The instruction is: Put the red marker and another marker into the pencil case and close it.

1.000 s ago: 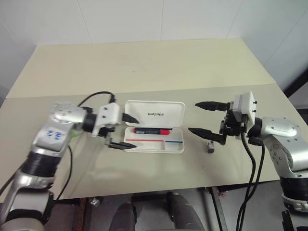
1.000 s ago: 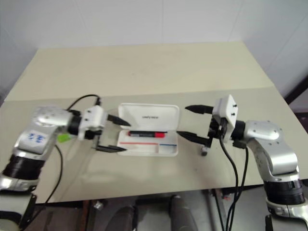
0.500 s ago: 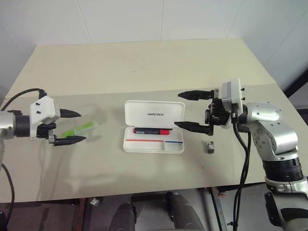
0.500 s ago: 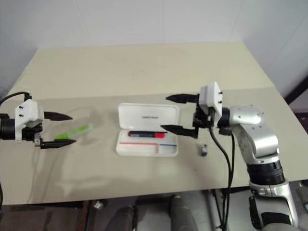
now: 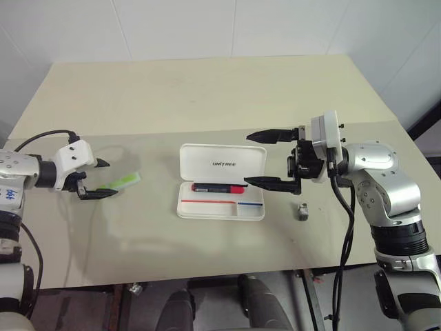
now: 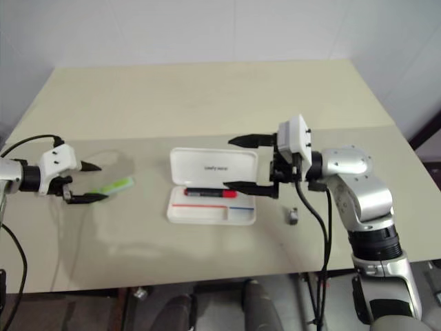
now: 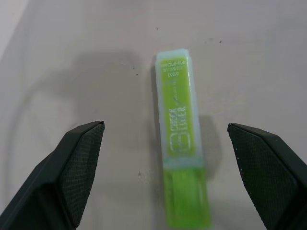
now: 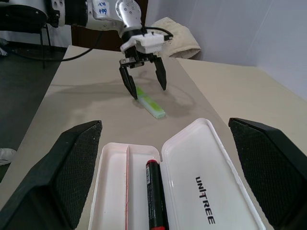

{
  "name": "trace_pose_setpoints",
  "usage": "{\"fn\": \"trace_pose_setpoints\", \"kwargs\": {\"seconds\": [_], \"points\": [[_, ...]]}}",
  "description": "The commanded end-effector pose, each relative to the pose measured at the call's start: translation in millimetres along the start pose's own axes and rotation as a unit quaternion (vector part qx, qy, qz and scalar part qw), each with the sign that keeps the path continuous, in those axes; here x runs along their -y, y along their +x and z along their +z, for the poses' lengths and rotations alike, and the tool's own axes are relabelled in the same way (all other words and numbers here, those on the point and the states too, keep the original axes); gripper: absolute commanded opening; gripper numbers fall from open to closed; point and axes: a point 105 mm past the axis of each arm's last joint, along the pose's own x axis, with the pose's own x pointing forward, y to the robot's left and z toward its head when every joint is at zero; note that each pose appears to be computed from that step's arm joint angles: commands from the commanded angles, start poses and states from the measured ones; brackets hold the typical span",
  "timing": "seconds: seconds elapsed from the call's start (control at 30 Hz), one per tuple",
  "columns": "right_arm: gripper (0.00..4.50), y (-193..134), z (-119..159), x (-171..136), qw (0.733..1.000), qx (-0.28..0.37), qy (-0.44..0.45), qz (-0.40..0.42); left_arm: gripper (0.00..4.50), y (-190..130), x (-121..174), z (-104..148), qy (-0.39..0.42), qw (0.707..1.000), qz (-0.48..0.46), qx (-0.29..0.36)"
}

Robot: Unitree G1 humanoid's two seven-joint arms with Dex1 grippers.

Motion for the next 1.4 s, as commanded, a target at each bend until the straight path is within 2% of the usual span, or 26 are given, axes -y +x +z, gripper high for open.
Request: {"fn": "trace_pose_setpoints", "kwargs": {"seconds": [0.03,0.2,0.23,0.3,0.57,0.6,0.83,1.07,1.2,1.4], "points": [[4.50,-3.2,11.9,-1.4,1.000,0.011,-0.018,-0.005,4.44,2.2,-7.6,-7.8,-0.003,0.999,0.015,-0.029],[4.50,-5.1,13.0,-1.1,1.000,0.009,-0.020,-0.012,4.44,8.4,-9.0,-17.5,-0.006,0.998,0.020,-0.051],[4.50,-5.3,13.2,-1.2,1.000,0.008,-0.020,-0.013,4.26,8.3,-10.4,-18.6,-0.008,0.998,0.025,-0.053],[4.50,-5.8,13.5,-1.4,1.000,0.007,-0.020,-0.016,3.82,8.5,-10.4,-19.7,-0.014,0.998,0.027,-0.048],[4.50,-7.1,13.9,-0.7,1.000,0.004,-0.021,-0.020,1.27,7.7,-8.1,-24.2,-0.025,0.999,0.028,-0.038],[4.50,-6.9,13.4,-0.5,1.000,0.003,-0.021,-0.020,1.10,6.0,-8.6,-23.0,-0.022,0.999,0.029,-0.035],[4.50,-9.6,6.0,0.9,1.000,-0.004,-0.012,-0.025,1.10,-15.5,-14.7,0.6,0.037,0.999,0.034,0.005],[4.50,-13.9,-3.0,3.9,0.999,-0.012,-0.002,-0.036,1.10,-38.4,3.1,39.0,0.114,0.992,-0.008,0.056],[4.50,-18.5,-7.0,6.8,0.999,-0.018,0.002,-0.046,1.10,-38.2,22.6,59.6,0.135,0.986,-0.048,0.083],[4.50,-32.6,-17.6,7.3,0.997,-0.052,-0.003,-0.058,1.10,-20.0,51.2,90.5,0.136,0.978,-0.105,0.117]]}}
